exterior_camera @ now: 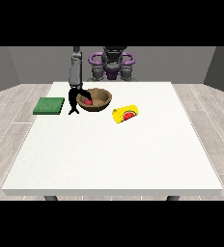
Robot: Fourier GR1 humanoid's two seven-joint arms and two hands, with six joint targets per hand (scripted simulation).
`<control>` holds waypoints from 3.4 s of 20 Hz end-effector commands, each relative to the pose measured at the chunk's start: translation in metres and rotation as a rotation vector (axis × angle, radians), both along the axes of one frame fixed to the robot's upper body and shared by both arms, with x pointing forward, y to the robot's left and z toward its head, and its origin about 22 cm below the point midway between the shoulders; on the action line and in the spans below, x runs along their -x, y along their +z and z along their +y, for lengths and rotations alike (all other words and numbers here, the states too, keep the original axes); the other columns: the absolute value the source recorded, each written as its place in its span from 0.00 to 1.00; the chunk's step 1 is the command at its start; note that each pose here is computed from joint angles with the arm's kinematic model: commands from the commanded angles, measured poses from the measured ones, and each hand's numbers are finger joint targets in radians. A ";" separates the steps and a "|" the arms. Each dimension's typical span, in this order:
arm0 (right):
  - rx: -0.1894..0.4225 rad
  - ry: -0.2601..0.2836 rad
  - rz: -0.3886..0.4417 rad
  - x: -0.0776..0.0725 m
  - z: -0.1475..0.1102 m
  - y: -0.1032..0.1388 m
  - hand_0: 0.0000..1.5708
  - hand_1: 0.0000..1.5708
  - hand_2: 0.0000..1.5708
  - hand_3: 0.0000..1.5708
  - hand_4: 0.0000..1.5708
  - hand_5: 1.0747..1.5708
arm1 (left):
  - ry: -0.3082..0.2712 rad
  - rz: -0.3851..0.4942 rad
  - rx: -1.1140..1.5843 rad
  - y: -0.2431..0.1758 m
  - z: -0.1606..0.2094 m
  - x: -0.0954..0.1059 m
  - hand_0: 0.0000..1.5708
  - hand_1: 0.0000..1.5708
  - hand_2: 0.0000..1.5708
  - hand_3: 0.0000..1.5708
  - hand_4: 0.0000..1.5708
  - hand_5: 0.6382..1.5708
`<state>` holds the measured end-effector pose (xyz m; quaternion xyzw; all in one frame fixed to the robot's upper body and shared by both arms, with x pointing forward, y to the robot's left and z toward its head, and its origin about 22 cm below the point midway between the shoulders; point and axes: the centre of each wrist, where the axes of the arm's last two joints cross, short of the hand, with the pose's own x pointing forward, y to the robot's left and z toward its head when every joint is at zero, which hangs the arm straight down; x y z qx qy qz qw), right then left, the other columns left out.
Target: Pick the cup and pour the ball into the bowl, then pick the bowl and place it on the pad
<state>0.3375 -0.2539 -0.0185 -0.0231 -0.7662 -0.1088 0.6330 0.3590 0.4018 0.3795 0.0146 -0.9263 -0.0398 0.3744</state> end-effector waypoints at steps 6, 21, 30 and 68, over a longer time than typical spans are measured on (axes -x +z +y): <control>0.256 -0.101 0.288 0.016 -0.026 -0.015 1.00 1.00 1.00 1.00 0.74 0.77 | 0.000 0.054 0.036 -0.019 0.011 -0.006 0.00 0.00 0.00 0.00 0.00 0.97; 0.410 -0.029 0.342 -0.011 -0.094 0.108 1.00 1.00 1.00 1.00 0.82 0.87 | 0.187 0.096 0.072 -0.065 0.114 0.035 0.00 0.00 0.00 0.00 0.00 0.97; 0.418 -0.100 0.310 -0.036 -0.110 0.105 1.00 1.00 1.00 1.00 0.83 0.91 | 0.147 0.059 0.032 -0.041 0.067 0.015 0.00 0.00 0.00 0.00 0.00 0.96; 0.326 -0.111 0.279 -0.018 -0.217 0.114 1.00 1.00 1.00 0.72 0.71 0.99 | 0.146 -0.018 0.020 -0.025 0.075 0.045 0.00 0.00 0.00 0.00 0.00 0.95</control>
